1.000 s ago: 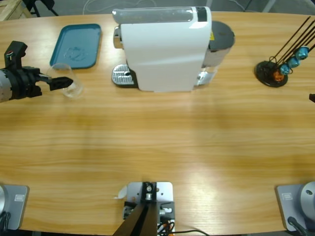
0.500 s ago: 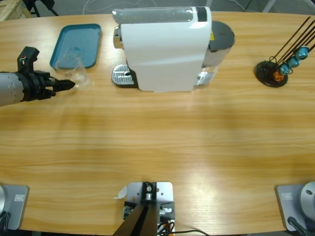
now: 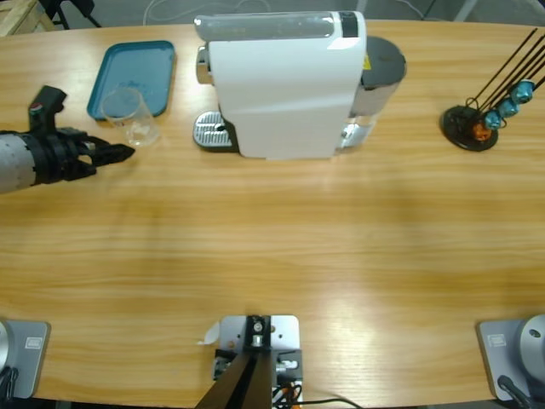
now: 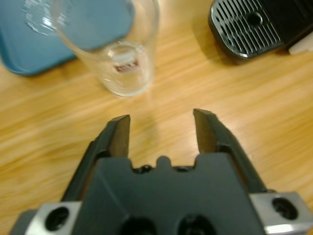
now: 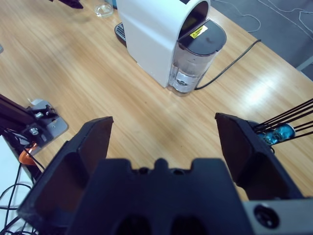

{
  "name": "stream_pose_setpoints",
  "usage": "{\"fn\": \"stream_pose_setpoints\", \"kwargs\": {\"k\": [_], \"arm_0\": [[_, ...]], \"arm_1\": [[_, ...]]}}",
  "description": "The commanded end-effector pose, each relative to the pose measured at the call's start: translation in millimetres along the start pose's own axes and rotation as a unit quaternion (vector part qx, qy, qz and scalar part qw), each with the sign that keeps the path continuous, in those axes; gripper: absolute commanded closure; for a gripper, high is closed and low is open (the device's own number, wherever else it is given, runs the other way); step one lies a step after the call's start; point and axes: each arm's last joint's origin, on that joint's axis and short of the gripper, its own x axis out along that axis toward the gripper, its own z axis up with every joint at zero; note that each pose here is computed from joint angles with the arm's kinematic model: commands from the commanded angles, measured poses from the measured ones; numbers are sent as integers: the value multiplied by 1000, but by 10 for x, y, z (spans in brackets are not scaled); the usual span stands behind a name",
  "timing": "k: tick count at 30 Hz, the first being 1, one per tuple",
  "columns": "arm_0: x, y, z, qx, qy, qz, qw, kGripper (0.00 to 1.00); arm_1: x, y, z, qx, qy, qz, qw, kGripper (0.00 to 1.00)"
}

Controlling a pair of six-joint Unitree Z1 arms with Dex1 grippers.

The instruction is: Pour coffee

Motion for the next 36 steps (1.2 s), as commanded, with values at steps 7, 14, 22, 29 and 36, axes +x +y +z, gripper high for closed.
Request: {"fn": "stream_pose_setpoints", "kwargs": {"k": [7,14,22,29,36], "arm_0": [[131,20,54,-6,-45,58,997,0],[424,-23,135,-12,-77,51,996,0],[479,-24,110,-13,-78,51,996,0],[286,-4,52,-25,-83,38,996,1],[334,65,16,-30,-74,49,996,4]], "arm_1": [[35,-2,-199,9,26,-2,1000,82],[13,-8,-229,8,30,-2,1000,82],[28,-8,-258,7,35,-4,999,82],[11,-11,-283,9,32,-3,999,82],[-4,-13,-315,11,31,-1,999,82]]}}
